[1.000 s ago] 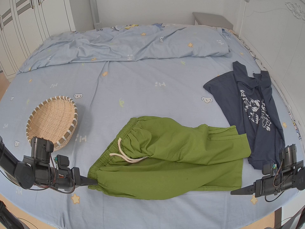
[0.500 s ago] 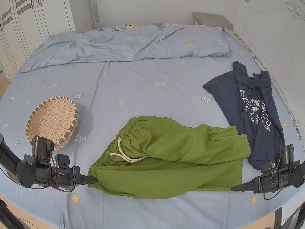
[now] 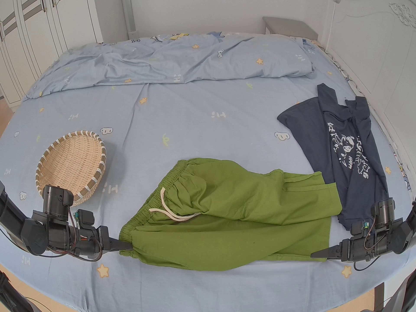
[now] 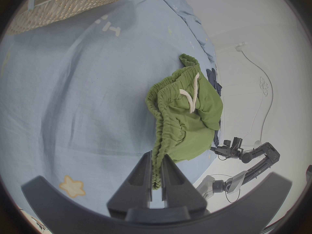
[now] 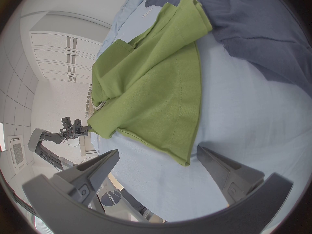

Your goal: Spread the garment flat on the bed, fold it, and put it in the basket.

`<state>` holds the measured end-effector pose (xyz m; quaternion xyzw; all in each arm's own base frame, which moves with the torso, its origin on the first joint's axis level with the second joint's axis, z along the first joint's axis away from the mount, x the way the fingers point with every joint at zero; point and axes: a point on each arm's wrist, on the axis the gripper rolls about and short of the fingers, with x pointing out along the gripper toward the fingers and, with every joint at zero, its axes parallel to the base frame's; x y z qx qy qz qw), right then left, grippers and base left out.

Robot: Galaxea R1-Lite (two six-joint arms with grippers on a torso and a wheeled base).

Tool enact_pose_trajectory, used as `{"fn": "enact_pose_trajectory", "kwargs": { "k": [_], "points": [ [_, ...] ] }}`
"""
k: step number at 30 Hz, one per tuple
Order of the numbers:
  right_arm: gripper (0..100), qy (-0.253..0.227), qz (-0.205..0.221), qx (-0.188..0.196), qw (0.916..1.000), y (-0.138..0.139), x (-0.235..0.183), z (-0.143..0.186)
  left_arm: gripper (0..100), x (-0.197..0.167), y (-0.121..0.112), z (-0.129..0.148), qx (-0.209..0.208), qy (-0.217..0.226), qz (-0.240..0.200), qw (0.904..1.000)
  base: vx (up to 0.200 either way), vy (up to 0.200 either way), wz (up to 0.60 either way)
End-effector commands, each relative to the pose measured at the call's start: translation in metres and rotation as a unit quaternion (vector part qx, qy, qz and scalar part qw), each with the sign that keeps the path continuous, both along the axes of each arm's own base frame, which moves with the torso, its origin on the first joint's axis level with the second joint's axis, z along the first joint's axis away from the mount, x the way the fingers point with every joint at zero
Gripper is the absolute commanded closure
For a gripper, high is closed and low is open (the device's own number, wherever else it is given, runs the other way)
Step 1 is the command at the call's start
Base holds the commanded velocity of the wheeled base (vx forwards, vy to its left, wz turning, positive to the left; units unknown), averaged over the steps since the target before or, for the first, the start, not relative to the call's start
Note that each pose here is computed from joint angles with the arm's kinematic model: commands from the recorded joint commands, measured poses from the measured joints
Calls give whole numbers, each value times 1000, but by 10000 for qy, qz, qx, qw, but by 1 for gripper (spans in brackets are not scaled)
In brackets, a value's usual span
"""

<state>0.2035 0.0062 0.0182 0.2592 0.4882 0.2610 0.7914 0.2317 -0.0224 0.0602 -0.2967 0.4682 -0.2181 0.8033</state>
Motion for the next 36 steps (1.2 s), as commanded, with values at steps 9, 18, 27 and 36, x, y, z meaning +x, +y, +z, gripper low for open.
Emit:
{"fn": "enact_pose_trajectory", "kwargs": {
  "k": [9,18,27,36],
  "points": [
    [0,16,78,230,9997,1,7,-2,100,0,0,2,-3,-35,-4,10000,0,0,0],
    [0,60,19,253,9997,-2,10,-4,100,0,0,2,-3,-42,3,10000,0,0,0],
    [100,66,-50,254,9996,-5,11,-5,100,0,1,2,7,-47,11,10000,0,0,0],
    [100,18,-58,247,9997,-5,5,1,100,0,16,1,2,-70,344,9994,0,0,0]
  ]
}}
